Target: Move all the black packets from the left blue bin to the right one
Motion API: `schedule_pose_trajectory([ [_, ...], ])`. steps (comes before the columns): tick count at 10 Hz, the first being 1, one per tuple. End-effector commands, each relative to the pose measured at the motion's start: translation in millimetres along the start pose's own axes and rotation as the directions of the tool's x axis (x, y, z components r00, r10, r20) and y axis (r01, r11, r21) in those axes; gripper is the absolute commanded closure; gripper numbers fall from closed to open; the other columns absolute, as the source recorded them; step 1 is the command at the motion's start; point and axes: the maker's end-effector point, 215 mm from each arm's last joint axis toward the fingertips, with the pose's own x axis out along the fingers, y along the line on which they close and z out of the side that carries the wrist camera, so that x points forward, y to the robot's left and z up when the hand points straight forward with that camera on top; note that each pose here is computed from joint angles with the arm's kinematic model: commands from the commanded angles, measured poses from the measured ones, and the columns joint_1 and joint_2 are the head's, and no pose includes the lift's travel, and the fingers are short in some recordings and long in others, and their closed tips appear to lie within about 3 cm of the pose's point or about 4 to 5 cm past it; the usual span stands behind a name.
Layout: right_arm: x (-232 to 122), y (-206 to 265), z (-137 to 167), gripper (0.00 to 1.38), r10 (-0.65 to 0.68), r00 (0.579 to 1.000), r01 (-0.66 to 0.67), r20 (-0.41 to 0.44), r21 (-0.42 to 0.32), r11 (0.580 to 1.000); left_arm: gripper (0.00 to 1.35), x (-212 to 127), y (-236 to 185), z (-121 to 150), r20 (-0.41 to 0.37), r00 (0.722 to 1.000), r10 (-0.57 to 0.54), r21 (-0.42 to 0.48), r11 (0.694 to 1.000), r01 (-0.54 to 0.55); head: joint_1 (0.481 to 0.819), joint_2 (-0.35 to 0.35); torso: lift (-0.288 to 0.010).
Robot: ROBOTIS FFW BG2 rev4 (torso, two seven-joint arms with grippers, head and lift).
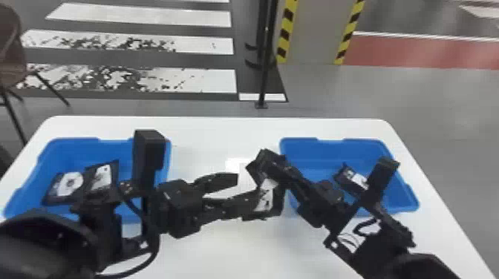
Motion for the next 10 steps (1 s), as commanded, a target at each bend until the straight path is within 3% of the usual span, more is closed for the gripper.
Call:
schedule_pose_trajectory([
  [1,-11.2,-29.6,15.6,1.28,-0.055,0.998,0.055,0.017,-0.024,0.998,0.12,-12.8,12.2,2.5,0.034,0.999,0.032,-0.019,0.999,-0.031,0.695,-0.098,-0.14],
  [4,-26.4,-99.2,44.0,1.28,-0.169,0.985,0.17,0.014,-0.117,0.979,0.12,-40.3,23.7,-4.7,0.043,0.995,0.093,-0.044,0.995,-0.091,0.695,-0.129,-0.14],
  [6,-34.3,-142.8,47.7,1.24,-0.25,0.968,0.247,-0.003,-0.152,0.957,0.12,-50.5,33.5,-1.9,0.058,0.991,0.12,-0.055,0.992,-0.117,0.695,-0.154,-0.14],
  [7,-38.6,-161.3,46.5,1.02,-0.286,0.958,0.283,0.0,-0.15,0.947,0.12,-53.3,35.7,-2.6,0.058,0.99,0.128,-0.057,0.991,-0.124,0.695,-0.166,-0.14],
  [9,-45.3,-176.3,46.3,0.31,-0.32,0.948,0.315,-0.002,-0.169,0.934,0.12,-61.5,40.1,-1.8,0.066,0.987,0.149,-0.057,0.988,-0.145,0.695,-0.181,-0.14],
  [10,-53.6,-176.0,48.2,0.13,-0.333,0.943,0.328,0.008,-0.2,0.923,0.12,-68.8,46.1,0.1,0.074,0.982,0.171,-0.054,0.984,-0.168,0.695,-0.187,-0.14],
])
